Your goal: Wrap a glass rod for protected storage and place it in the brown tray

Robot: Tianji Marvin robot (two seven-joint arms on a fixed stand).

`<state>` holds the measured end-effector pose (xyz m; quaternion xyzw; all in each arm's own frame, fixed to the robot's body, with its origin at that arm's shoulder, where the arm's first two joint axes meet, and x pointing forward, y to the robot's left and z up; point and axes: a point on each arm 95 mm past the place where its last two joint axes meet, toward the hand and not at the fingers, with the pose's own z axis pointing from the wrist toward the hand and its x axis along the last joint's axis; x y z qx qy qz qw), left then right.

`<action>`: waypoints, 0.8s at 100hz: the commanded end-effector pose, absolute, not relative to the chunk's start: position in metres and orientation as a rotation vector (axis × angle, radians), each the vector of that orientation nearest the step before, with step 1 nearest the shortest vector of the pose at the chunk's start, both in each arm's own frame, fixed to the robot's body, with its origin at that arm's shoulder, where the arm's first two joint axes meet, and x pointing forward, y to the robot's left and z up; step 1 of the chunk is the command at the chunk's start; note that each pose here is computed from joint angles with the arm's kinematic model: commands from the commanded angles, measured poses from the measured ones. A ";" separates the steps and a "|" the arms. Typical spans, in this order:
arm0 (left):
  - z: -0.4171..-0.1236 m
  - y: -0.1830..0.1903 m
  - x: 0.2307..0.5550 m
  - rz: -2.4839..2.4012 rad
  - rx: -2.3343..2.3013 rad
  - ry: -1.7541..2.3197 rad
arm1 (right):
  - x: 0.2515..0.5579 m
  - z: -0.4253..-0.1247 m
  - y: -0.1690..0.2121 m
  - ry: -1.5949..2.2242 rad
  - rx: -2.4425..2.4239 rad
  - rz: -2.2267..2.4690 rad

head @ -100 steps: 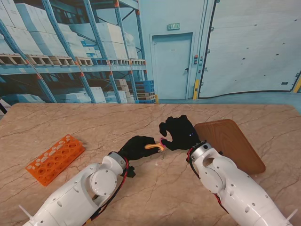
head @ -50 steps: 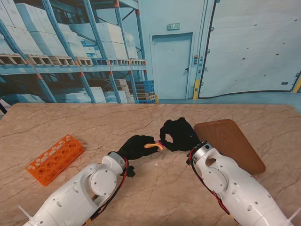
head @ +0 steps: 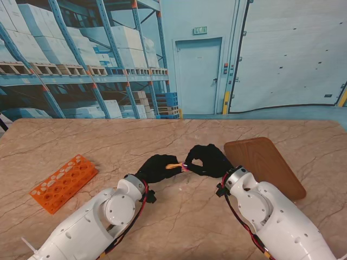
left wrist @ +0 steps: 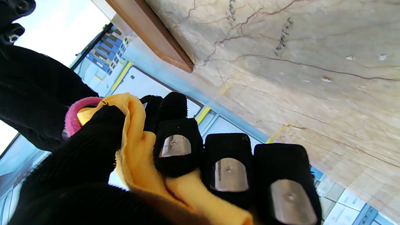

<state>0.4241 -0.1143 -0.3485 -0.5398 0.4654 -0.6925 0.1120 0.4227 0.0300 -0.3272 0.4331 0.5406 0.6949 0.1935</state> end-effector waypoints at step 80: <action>-0.347 -0.120 0.419 -2.053 -1.642 1.402 | 0.423 -0.339 0.036 1.550 1.114 1.961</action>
